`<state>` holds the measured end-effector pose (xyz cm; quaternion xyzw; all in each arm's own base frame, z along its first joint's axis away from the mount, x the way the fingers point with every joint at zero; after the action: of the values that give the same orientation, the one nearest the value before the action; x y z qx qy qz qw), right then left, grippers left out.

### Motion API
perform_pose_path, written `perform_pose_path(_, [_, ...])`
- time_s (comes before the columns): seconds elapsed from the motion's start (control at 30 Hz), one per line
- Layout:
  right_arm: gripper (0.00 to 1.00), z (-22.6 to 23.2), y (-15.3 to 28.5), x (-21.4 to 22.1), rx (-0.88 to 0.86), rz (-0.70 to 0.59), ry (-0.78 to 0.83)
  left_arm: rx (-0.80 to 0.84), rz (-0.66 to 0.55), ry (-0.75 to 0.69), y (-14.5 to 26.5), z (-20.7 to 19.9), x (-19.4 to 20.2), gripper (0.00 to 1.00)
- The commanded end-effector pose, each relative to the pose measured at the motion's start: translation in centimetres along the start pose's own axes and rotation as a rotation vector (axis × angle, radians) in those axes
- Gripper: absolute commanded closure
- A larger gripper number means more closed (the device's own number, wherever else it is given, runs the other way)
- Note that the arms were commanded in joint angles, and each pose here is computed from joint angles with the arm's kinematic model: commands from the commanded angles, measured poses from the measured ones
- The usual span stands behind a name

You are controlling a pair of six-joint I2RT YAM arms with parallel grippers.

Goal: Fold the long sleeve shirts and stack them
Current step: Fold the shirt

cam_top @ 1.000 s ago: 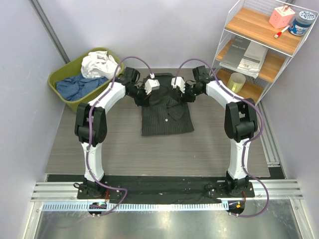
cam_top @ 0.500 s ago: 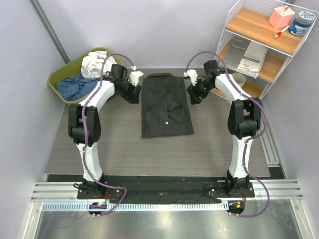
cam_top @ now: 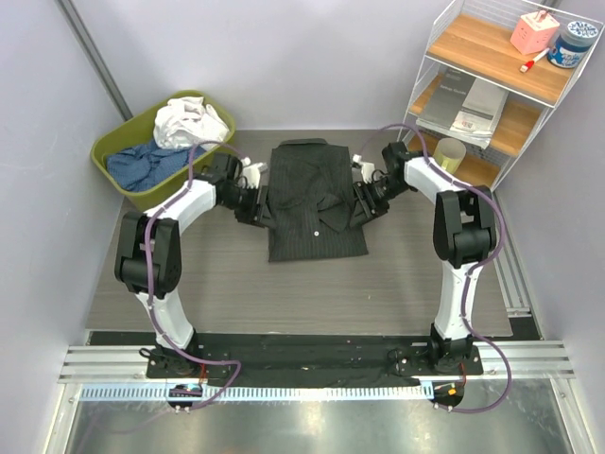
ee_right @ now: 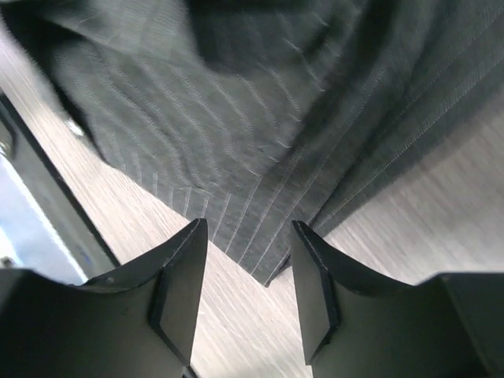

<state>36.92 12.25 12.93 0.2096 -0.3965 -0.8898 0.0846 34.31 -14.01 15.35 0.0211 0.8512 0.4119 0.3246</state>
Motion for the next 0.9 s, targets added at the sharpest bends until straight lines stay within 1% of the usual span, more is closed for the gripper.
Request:
perform_pose_path(0.0, [0.46, -0.4, 0.3, 0.3, -0.034, -0.069, -0.157, 0.101, -0.028, 0.164, -0.7, -0.8, 1.3, 0.52])
perform_pose_path(0.13, [0.45, -0.8, -0.6, 1.7, -0.033, -0.057, -0.214, 0.154, -0.001, 0.223, -1.4, -1.0, 2.5, 0.57])
perform_pose_path(0.23, [0.44, -1.3, -1.1, 2.2, -0.029, -0.050, -0.250, 0.179, 0.021, 0.261, -2.0, -0.9, 3.3, 0.57])
perform_pose_path(0.4, [0.40, -1.9, -1.4, 3.2, -0.049, -0.044, -0.312, 0.202, 0.059, 0.323, -3.0, -0.6, 4.5, 0.52])
perform_pose_path(0.6, [0.39, -1.8, -1.7, 4.4, -0.064, -0.035, -0.342, 0.220, 0.088, 0.351, -3.7, -0.4, 5.6, 0.46])
perform_pose_path(0.7, [0.39, -1.7, -2.0, 5.0, -0.077, -0.025, -0.362, 0.228, 0.097, 0.358, -3.7, -0.5, 6.2, 0.45])
perform_pose_path(0.8, [0.43, -1.7, -2.2, 5.4, -0.091, -0.023, -0.388, 0.250, 0.092, 0.369, -3.7, -0.8, 6.8, 0.45])
perform_pose_path(0.83, [0.50, -1.6, -2.3, 5.5, -0.093, -0.023, -0.394, 0.253, 0.087, 0.370, -3.7, -0.9, 6.8, 0.45])
perform_pose_path(0.87, [0.56, -1.6, -2.3, 5.5, -0.094, -0.027, -0.393, 0.255, 0.086, 0.382, -3.7, -0.9, 7.0, 0.48])
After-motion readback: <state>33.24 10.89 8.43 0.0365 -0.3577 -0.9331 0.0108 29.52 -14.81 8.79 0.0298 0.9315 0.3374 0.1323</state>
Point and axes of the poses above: each gripper's point midway between its finger pads, its own y axis back along the fingers, its own z axis along the line the jaws close on, x = y × z, the point moved 8 cm from there along y, back along the fingers, and after that the axes turned 8 degrees about -y, right-handed, at the moved point
